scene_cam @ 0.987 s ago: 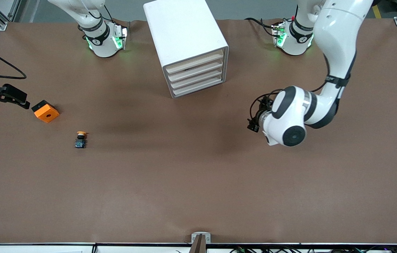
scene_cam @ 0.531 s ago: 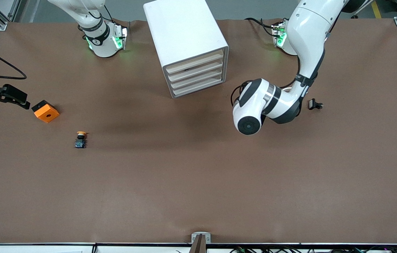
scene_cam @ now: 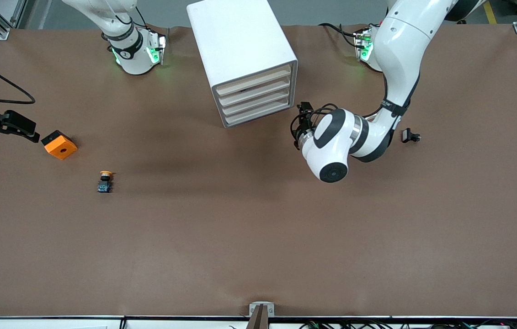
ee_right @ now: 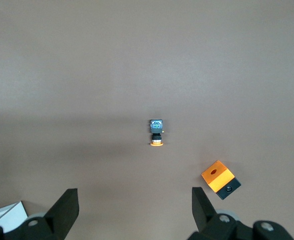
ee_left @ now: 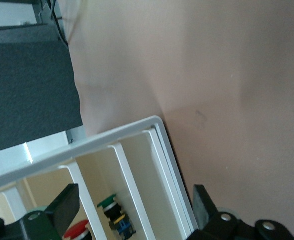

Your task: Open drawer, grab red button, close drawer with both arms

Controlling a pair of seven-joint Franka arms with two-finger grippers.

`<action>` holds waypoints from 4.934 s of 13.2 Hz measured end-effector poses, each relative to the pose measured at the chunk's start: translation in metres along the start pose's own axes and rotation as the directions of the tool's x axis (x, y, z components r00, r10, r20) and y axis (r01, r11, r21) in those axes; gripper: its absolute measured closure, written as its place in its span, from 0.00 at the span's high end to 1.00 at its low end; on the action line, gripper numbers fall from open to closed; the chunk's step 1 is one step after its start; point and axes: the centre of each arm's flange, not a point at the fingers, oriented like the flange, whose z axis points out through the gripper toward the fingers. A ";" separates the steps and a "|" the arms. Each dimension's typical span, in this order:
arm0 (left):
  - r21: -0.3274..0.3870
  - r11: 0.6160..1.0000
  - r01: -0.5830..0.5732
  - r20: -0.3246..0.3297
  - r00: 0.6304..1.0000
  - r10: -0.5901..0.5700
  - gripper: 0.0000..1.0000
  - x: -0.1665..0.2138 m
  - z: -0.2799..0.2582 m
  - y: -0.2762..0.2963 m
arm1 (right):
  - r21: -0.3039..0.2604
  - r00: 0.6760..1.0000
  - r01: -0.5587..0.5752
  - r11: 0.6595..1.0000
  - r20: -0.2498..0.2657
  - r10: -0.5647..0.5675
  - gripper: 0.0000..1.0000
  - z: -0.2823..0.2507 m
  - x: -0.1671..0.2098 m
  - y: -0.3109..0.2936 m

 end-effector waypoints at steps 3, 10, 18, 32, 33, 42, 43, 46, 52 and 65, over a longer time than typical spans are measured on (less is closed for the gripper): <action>0.068 0.998 0.010 0.087 0.996 -0.016 1.00 -0.006 0.015 0.011 | 0.000 1.000 0.001 1.000 0.000 -0.001 1.00 0.001 0.000 0.000; 0.230 0.958 0.174 0.166 0.962 -0.214 1.00 -0.042 0.055 0.010 | 0.001 1.000 0.004 1.000 -0.005 -0.004 1.00 0.002 0.002 -0.002; 0.358 0.902 0.242 0.072 0.956 -0.285 0.71 -0.060 0.098 -0.001 | 0.001 1.000 0.004 1.000 -0.007 -0.004 1.00 0.002 0.002 -0.002; 0.368 0.886 0.282 0.103 0.935 -0.341 0.14 -0.042 0.077 0.017 | 0.001 1.000 0.014 1.000 -0.022 -0.014 1.00 0.000 0.005 -0.007; 0.354 0.889 0.290 0.128 0.927 -0.353 0.14 -0.032 0.060 0.023 | 0.001 0.999 0.023 1.000 -0.024 -0.023 1.00 0.000 0.005 -0.012; 0.239 0.917 0.321 0.290 0.877 -0.383 0.30 0.017 -0.030 0.066 | 0.007 1.000 0.010 1.000 -0.022 -0.010 1.00 0.000 0.004 -0.047; 0.228 0.919 0.321 0.300 0.875 -0.381 0.42 0.019 -0.034 0.068 | 0.011 0.999 -0.046 0.999 -0.019 0.046 1.00 0.000 0.002 -0.062; 0.187 0.930 0.318 0.336 0.868 -0.365 0.75 0.023 -0.059 0.068 | 0.002 0.978 -0.208 0.978 0.023 0.208 1.00 0.003 -0.013 -0.132; 0.054 0.941 0.334 0.498 0.808 -0.315 1.00 0.091 -0.182 0.050 | -0.032 0.891 -0.450 0.893 0.045 0.451 1.00 0.012 -0.065 -0.279; -0.309 0.932 0.189 0.338 0.938 -0.078 1.00 0.259 -0.259 0.034 | -0.041 0.752 -0.648 0.760 0.124 0.648 1.00 0.145 -0.090 -0.451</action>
